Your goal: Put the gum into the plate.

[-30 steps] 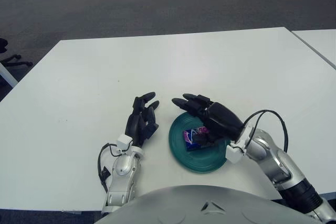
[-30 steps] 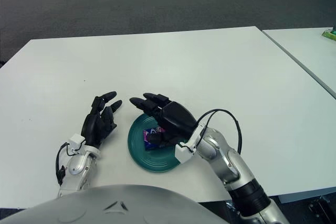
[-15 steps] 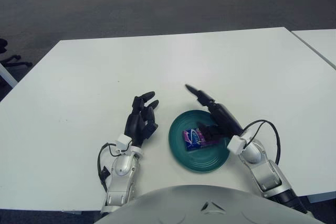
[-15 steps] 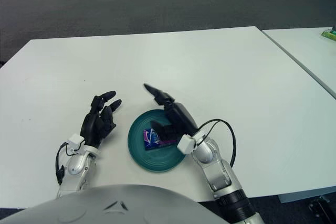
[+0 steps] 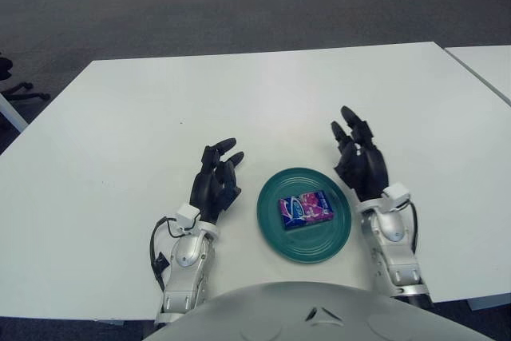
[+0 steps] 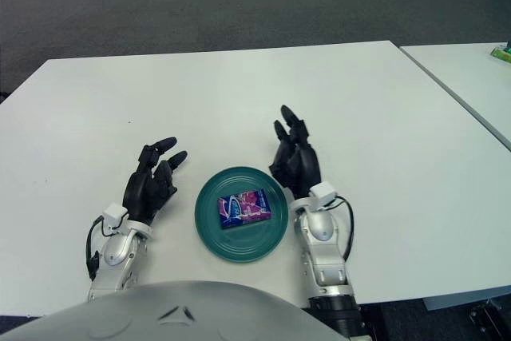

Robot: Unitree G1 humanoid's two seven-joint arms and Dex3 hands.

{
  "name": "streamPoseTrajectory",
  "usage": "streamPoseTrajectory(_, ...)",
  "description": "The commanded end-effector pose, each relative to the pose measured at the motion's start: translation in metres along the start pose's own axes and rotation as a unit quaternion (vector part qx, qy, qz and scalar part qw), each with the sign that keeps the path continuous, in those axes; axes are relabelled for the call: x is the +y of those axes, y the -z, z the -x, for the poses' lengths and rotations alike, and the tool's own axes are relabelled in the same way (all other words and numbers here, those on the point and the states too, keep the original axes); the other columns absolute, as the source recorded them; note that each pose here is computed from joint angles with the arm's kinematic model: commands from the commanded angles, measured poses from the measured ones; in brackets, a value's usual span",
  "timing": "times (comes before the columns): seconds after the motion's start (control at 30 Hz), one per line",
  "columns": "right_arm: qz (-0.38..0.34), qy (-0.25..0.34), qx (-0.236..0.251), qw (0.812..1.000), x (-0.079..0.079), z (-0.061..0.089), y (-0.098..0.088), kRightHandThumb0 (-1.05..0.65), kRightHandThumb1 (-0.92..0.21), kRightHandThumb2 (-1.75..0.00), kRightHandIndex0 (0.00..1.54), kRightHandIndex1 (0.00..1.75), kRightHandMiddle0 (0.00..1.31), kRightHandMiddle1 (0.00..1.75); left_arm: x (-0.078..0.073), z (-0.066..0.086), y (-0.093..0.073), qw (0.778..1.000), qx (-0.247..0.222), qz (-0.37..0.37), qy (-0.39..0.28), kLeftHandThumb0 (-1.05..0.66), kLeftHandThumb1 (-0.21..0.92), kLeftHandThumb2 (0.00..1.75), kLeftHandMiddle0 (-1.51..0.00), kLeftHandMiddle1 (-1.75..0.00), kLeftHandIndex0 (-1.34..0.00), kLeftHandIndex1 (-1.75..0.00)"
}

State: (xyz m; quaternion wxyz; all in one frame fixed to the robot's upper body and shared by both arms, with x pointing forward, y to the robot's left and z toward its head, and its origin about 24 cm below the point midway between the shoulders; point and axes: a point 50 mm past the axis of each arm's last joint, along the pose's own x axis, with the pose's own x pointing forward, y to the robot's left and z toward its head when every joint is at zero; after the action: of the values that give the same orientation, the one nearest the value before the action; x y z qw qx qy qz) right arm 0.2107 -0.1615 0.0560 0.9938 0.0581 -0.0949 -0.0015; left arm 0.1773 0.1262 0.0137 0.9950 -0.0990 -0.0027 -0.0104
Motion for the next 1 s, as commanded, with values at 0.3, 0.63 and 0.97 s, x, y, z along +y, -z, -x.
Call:
streamPoseTrajectory(0.3, 0.019, 0.030, 0.035, 0.999, -0.030, 0.008, 0.007, -0.91, -0.92, -0.95, 0.31, 0.05, 0.00, 0.59, 0.003, -0.001, 0.003, 1.000, 0.005, -0.008, 0.002, -0.83, 0.92, 0.83, -0.33, -0.75, -0.04, -1.08)
streamPoseTrajectory(0.63, 0.043, 0.038, 0.100, 0.993, -0.034, 0.027, 0.033, -0.85, -0.92, -0.96, 0.30, 0.03, 0.00, 0.57, 0.005, -0.001, 0.003, 1.000, 0.009, -0.015, 0.005, -0.84, 0.92, 0.84, -0.34, -0.75, -0.05, -1.08)
streamPoseTrajectory(0.97, 0.046, 0.042, 0.141, 0.988, -0.034, 0.039, 0.046, -0.78, -0.92, -0.97, 0.31, 0.03, 0.00, 0.52, 0.007, -0.002, 0.004, 1.000, 0.017, -0.015, 0.005, -0.85, 0.92, 0.85, -0.35, -0.77, -0.07, -1.09)
